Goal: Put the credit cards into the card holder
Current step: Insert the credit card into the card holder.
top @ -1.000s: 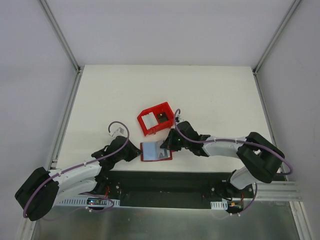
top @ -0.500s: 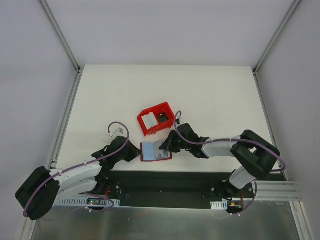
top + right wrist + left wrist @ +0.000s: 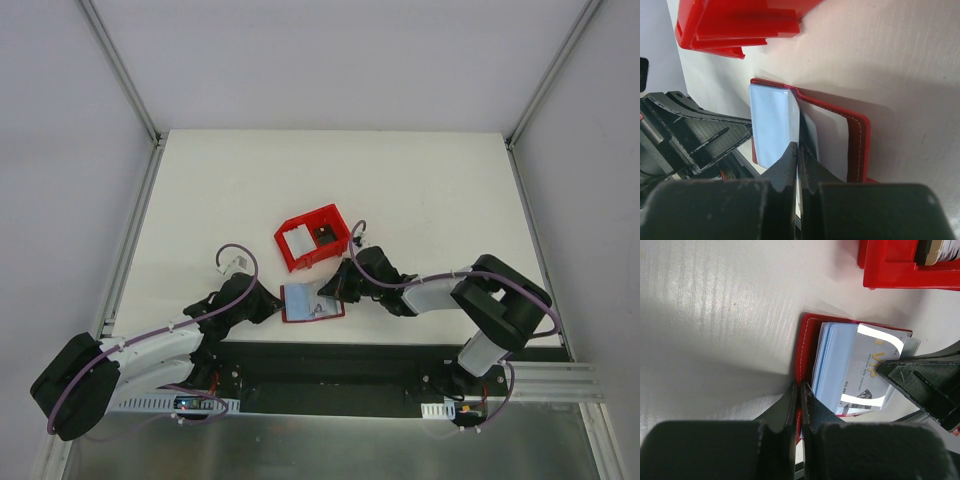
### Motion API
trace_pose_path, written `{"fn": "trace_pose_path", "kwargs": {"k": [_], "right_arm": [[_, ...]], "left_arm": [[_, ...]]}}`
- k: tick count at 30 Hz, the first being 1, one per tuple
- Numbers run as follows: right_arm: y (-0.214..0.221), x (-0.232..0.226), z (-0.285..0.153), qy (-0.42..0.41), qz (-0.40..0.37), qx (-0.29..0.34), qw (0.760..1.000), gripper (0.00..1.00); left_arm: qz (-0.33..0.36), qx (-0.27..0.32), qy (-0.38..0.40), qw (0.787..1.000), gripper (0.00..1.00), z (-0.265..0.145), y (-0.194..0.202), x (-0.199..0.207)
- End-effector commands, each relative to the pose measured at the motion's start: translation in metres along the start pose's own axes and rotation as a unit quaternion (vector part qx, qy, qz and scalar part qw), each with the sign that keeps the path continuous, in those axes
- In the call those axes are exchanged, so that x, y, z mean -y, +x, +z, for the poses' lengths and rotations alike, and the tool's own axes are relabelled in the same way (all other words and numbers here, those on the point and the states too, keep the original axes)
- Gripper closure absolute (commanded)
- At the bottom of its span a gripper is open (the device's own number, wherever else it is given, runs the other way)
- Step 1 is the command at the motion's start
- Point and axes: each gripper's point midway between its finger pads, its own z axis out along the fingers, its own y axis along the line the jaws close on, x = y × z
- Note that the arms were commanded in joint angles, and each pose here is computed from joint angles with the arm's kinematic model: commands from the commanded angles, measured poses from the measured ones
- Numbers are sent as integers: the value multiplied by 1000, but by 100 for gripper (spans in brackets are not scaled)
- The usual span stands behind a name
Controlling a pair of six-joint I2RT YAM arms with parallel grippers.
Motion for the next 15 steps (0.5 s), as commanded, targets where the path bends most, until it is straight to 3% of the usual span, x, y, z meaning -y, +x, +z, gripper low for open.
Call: {"fn": "trace_pose_path", "kwargs": {"k": [1, 15], "right_arm": [[8, 4, 3, -1, 2, 2, 1000, 99], [21, 4, -2, 1, 3, -6, 1000, 99]], "left_arm": [[-1, -9, -9, 1000, 100, 1, 6, -9], [-3, -3, -10, 1000, 100, 1, 4, -9]]}}
